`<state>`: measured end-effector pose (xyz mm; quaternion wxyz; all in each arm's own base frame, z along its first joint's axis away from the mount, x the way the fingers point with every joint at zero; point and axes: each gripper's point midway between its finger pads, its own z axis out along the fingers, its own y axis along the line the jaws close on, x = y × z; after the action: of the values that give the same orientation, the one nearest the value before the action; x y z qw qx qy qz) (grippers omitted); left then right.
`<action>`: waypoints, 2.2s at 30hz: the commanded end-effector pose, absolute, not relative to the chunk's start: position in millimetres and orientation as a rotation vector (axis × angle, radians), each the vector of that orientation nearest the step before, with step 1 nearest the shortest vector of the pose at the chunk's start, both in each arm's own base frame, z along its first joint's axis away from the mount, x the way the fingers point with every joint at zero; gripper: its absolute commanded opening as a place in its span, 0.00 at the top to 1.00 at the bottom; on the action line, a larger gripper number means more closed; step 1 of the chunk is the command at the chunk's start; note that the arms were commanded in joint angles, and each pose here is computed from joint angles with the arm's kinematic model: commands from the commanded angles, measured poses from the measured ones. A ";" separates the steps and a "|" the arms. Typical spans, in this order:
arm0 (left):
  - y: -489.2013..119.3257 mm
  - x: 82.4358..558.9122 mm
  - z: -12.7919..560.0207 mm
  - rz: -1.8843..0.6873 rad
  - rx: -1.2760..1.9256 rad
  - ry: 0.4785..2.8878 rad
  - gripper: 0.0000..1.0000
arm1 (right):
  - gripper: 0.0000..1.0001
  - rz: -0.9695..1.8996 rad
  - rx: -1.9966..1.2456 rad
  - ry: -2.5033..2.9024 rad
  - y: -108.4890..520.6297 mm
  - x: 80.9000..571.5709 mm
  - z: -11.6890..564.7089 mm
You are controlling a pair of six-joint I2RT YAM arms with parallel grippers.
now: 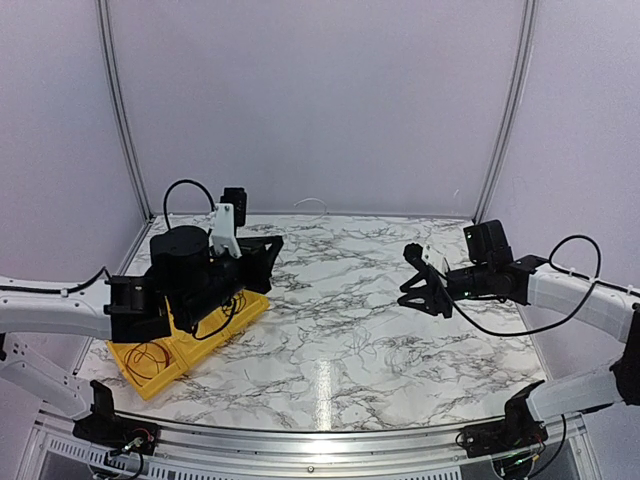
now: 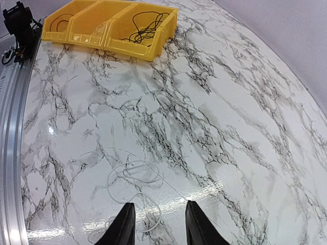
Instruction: Untangle the cables
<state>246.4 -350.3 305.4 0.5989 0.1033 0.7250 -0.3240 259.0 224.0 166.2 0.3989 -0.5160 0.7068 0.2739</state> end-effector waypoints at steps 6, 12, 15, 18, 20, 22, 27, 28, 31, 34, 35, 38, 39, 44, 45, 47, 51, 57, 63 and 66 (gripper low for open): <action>-221.0 243.6 261.3 -0.315 0.091 1.972 1.00 | 0.65 0.539 -1.351 1.708 220.0 278.3 176.7; -164.0 238.9 229.7 -0.208 -0.045 2.062 1.00 | 0.65 0.521 -1.374 1.730 218.5 280.8 168.1; -145.5 238.4 214.4 -0.178 -0.099 2.070 1.00 | 0.65 0.518 -1.389 1.748 218.6 281.6 162.2; -129.9 238.8 196.2 -0.127 -0.135 2.087 1.00 | 0.65 0.516 -1.400 1.761 219.0 282.0 157.5; -122.0 239.1 184.7 -0.105 -0.159 2.105 1.00 | 0.65 0.512 -1.404 1.768 218.8 282.4 155.0; -114.5 239.3 171.7 -0.093 -0.195 2.132 1.00 | 0.65 0.510 -1.409 1.772 218.8 282.3 153.0; -102.4 236.4 140.0 -0.084 -0.267 2.208 1.00 | 0.65 0.507 -1.418 1.784 218.9 282.7 148.6; -99.7 236.3 134.3 -0.074 -0.278 2.220 1.00 | 0.65 0.508 -1.421 1.786 219.2 282.4 147.7; -91.3 237.7 119.0 -0.033 -0.306 2.264 1.00 | 0.65 0.507 -1.429 1.793 220.1 282.2 145.0; -90.1 238.2 109.6 -0.045 -0.328 2.312 1.00 | 0.66 0.505 -1.436 1.799 220.0 281.4 142.6; -90.5 238.3 107.6 -0.056 -0.337 2.325 1.00 | 0.66 0.503 -1.438 1.797 220.1 281.4 142.8; -92.3 236.9 102.8 -0.099 -0.377 2.362 1.00 | 0.65 0.499 -1.442 1.801 220.0 281.8 142.2; -93.1 236.0 101.6 -0.114 -0.389 2.371 1.00 | 0.66 0.498 -1.444 1.804 219.7 281.6 141.3; -93.0 233.5 97.8 -0.160 -0.422 2.415 1.00 | 0.65 0.500 -1.453 1.804 220.6 280.3 140.7; -91.5 234.1 96.4 -0.161 -0.432 2.426 1.00 | 0.65 0.500 -1.455 1.803 220.9 280.1 140.7; -92.0 233.8 94.4 -0.165 -0.428 2.448 1.00 | 0.65 0.501 -1.460 1.802 221.6 279.0 140.7; -92.6 236.2 91.4 -0.149 -0.415 2.479 1.00 | 0.66 0.499 -1.465 1.801 221.9 278.1 141.1; -96.7 246.2 93.2 -0.117 -0.384 2.505 1.00 | 0.65 0.490 -1.471 1.793 222.0 277.0 143.2; -102.1 259.1 105.8 -0.102 -0.347 2.489 0.58 | 0.66 0.481 -1.471 1.792 221.1 277.1 143.8; -103.4 260.9 110.7 -0.100 -0.337 2.489 0.50 | 0.65 0.480 -1.472 1.790 221.0 277.1 144.1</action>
<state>257.4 -103.6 101.5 0.3079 -0.1381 0.9402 -0.0458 270.9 216.3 125.3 0.3580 -0.5692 0.7136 0.1966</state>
